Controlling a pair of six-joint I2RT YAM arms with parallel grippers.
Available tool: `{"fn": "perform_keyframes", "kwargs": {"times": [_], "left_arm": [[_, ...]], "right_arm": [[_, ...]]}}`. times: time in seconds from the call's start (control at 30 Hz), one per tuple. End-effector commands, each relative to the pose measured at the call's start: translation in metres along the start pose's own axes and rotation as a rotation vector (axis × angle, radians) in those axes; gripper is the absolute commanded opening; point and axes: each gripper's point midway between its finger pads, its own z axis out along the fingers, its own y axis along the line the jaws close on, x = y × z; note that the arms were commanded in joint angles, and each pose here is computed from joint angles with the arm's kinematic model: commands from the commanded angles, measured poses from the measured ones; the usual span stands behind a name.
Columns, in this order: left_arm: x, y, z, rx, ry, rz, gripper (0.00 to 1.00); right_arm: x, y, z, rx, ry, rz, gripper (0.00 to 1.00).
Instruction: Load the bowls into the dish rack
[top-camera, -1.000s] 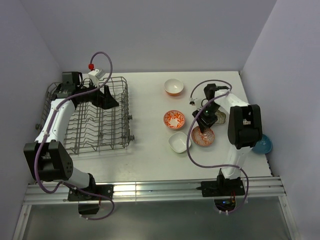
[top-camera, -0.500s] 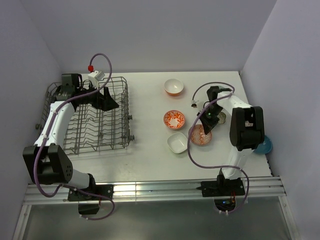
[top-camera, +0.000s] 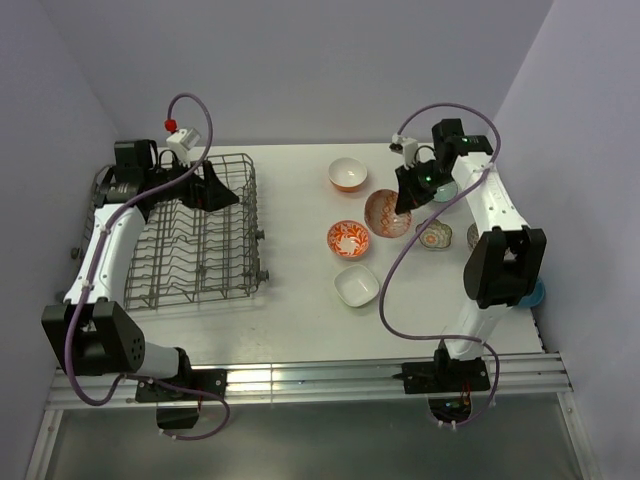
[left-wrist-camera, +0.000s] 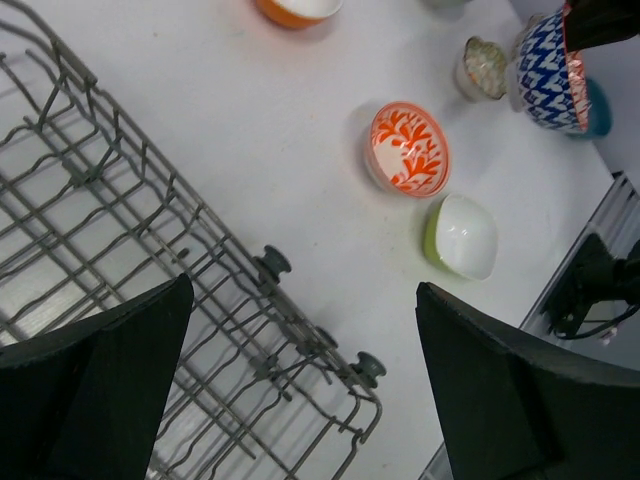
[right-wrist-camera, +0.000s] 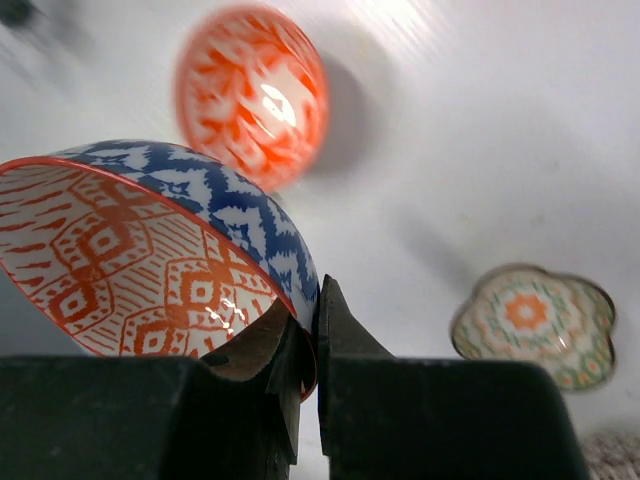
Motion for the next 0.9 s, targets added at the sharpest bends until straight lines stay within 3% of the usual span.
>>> {"fn": "perform_keyframes", "kwargs": {"times": [0.0,0.17,0.37,0.5,0.7,0.87], "left_arm": [[-0.03,-0.035,-0.015,0.08,-0.115,0.022,0.99],[-0.038,-0.066,-0.027,0.174,-0.2,-0.058,0.99],[-0.016,-0.088,-0.02,0.295,-0.2,-0.205,1.0],[-0.006,-0.111,-0.009,0.373,-0.168,-0.276,1.0],[-0.006,-0.121,-0.006,0.396,-0.221,-0.366,0.99],[-0.012,-0.131,0.0,0.412,-0.225,-0.366,0.99]], "right_arm": [[-0.063,0.052,-0.023,-0.139,-0.227,0.001,0.0],[-0.116,0.113,-0.016,-0.271,-0.385,-0.044,0.0],[-0.158,0.168,-0.011,-0.448,-0.526,-0.006,0.0],[-0.169,0.187,-0.002,-0.525,-0.541,0.039,0.0],[-0.174,0.202,0.019,-0.54,-0.525,0.077,0.0],[-0.173,0.209,0.031,-0.605,-0.477,0.15,0.0]]}}
